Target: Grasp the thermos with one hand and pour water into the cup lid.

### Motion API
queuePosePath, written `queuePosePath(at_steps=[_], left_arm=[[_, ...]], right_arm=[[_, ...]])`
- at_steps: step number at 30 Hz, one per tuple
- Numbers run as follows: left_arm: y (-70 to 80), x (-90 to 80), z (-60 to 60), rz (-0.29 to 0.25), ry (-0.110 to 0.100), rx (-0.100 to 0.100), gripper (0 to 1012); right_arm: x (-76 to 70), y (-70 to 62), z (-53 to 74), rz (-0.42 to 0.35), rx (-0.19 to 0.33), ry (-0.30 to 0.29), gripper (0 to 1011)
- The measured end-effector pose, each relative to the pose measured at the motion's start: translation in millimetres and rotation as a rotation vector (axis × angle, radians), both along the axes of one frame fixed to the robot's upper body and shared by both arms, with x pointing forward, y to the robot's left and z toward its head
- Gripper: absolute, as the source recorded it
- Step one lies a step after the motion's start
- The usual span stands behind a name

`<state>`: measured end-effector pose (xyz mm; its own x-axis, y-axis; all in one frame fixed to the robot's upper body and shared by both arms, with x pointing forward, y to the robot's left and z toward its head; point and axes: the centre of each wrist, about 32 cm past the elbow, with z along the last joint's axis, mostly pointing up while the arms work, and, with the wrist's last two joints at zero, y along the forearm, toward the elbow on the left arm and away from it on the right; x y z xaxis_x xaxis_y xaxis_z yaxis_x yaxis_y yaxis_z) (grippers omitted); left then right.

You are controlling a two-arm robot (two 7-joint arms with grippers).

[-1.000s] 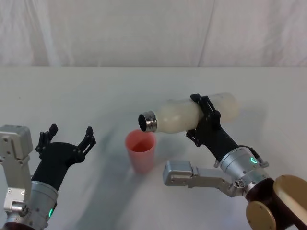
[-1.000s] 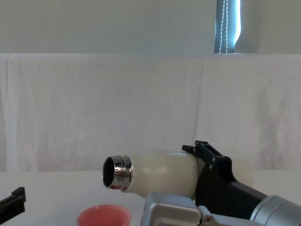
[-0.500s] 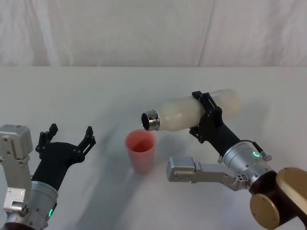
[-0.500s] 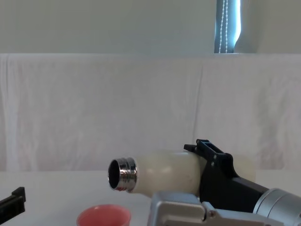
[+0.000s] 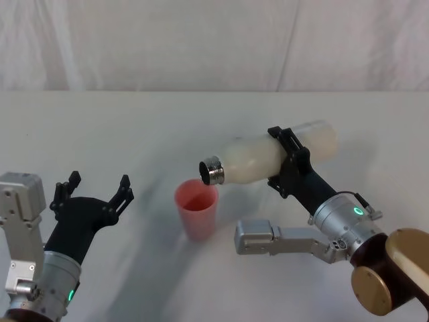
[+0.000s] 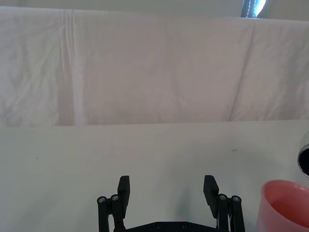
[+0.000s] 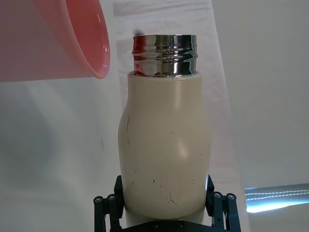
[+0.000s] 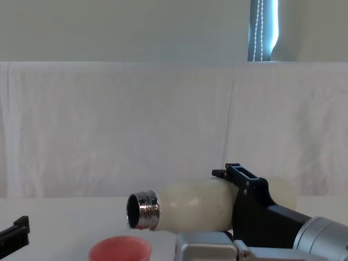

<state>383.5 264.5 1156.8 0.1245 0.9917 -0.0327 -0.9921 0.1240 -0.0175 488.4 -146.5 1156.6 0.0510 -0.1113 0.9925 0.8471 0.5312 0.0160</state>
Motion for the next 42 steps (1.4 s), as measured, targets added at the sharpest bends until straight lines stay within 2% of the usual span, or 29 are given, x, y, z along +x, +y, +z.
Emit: queuePosePath(at_steps=[9,42], left_arm=[[0.0,0.0,0.0,0.0,0.0,0.0,1001],[0.0,0.0,0.0,0.0,0.0,0.0,1001]], right_arm=[[-0.1,0.5,0.8,0.0,-0.038,-0.02,947],[0.9,-1.0,7.0,0.0,-0.058,-0.041,947]])
